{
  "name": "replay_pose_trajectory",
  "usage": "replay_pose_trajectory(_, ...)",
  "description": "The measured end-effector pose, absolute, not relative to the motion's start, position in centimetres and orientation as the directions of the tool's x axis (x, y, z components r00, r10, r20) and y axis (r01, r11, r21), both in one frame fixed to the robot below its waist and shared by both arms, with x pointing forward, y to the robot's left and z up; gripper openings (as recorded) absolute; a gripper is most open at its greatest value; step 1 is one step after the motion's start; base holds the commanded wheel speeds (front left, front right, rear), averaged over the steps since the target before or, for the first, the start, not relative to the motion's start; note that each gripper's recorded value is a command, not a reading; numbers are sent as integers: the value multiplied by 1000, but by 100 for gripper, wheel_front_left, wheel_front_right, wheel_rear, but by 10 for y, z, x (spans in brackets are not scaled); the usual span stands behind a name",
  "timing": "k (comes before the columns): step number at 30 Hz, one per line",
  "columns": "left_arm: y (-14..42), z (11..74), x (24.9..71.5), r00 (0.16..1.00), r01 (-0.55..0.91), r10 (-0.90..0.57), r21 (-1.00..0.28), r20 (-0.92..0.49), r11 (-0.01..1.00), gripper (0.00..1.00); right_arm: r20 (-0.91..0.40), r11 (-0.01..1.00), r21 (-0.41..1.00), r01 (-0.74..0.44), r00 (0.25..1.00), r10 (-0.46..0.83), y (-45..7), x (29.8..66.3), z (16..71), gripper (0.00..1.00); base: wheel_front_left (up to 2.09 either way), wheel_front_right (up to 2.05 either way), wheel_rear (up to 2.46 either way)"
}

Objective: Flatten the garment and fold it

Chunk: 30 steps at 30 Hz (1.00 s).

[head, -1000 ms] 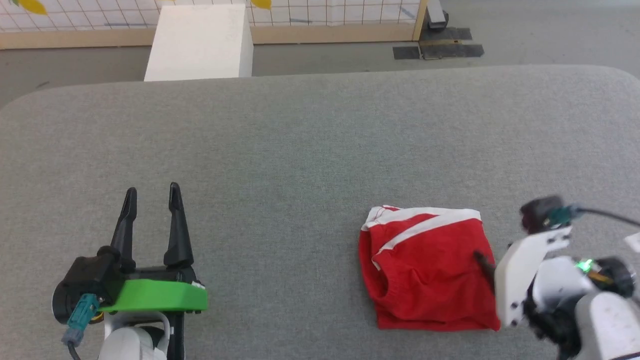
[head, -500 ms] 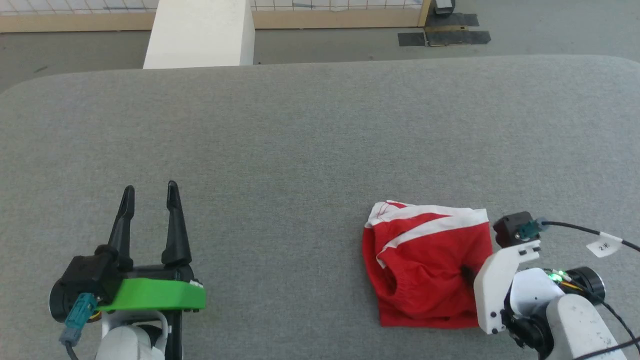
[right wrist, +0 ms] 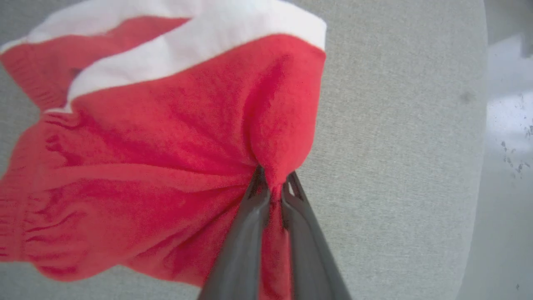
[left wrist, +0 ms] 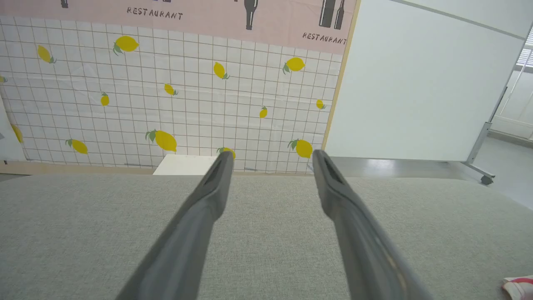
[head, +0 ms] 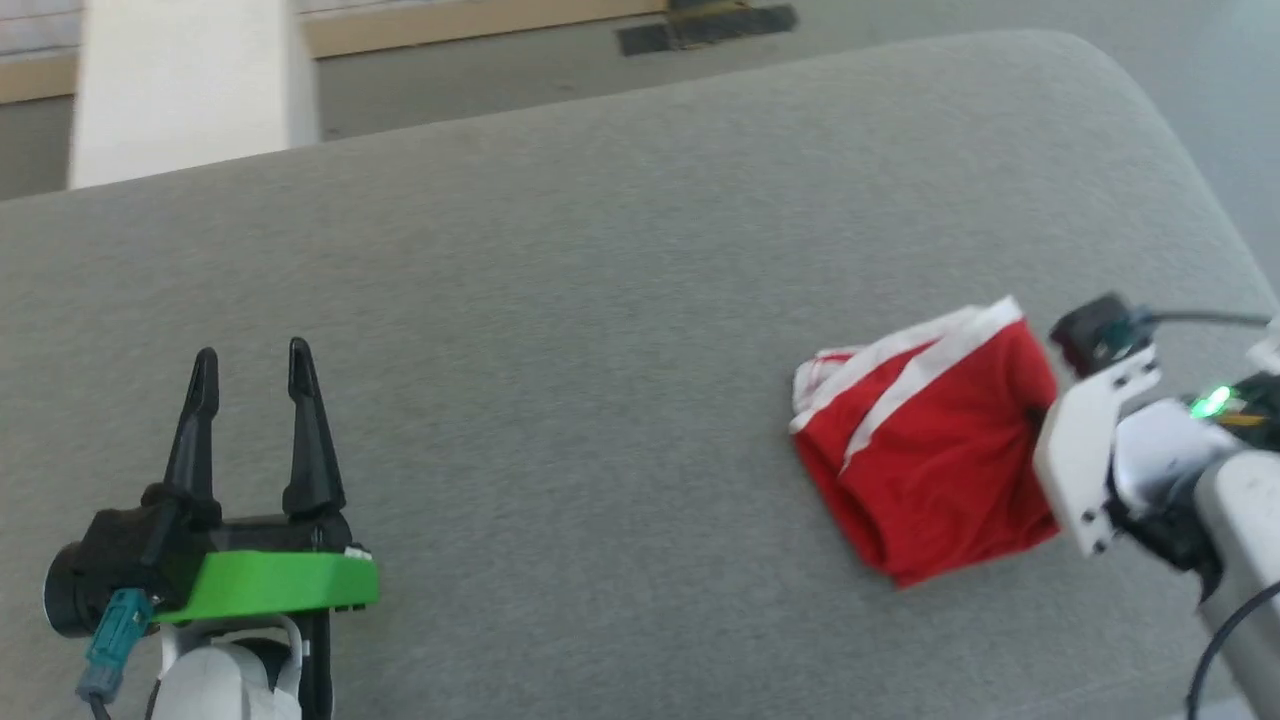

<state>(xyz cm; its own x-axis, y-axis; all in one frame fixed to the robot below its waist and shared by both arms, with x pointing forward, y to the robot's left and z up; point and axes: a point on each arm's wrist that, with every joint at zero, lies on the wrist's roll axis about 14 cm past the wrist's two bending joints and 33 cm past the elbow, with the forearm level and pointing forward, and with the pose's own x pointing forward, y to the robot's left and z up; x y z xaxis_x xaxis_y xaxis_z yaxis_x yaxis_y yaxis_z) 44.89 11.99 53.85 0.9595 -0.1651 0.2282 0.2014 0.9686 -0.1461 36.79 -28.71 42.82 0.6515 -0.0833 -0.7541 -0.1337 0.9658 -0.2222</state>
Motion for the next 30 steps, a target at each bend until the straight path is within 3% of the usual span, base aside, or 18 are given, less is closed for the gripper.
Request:
replay_pose_trajectory(9, 67, 517, 487, 926, 349, -321, -124, 199, 929, 100, -720, 936, -352, 33, 629, -293, -385, 366, 445, 0, 0, 0, 0)
replay_pose_trajectory(25, 58, 455, 520, 920, 392, -389, -99, 43, 915, 100, -664, 822, -534, 199, 503, -554, -493, 365, 434, 0, 0, 0, 0)
replay_pose_trajectory(26, 58, 453, 520, 920, 392, -390, -99, 38, 915, 100, -656, 816, -541, 207, 504, -562, -496, 366, 435, 43, 0, 0, 0)
replay_pose_trajectory(27, 58, 452, 520, 920, 392, -391, -100, 36, 914, 100, -650, 812, -542, 218, 504, -569, -499, 366, 436, 100, 0, 0, 0)
replay_pose_trajectory(30, 59, 452, 521, 919, 393, -391, -98, 38, 914, 100, -628, 798, -555, 234, 511, -587, -505, 371, 442, 100, 0, 0, 0)
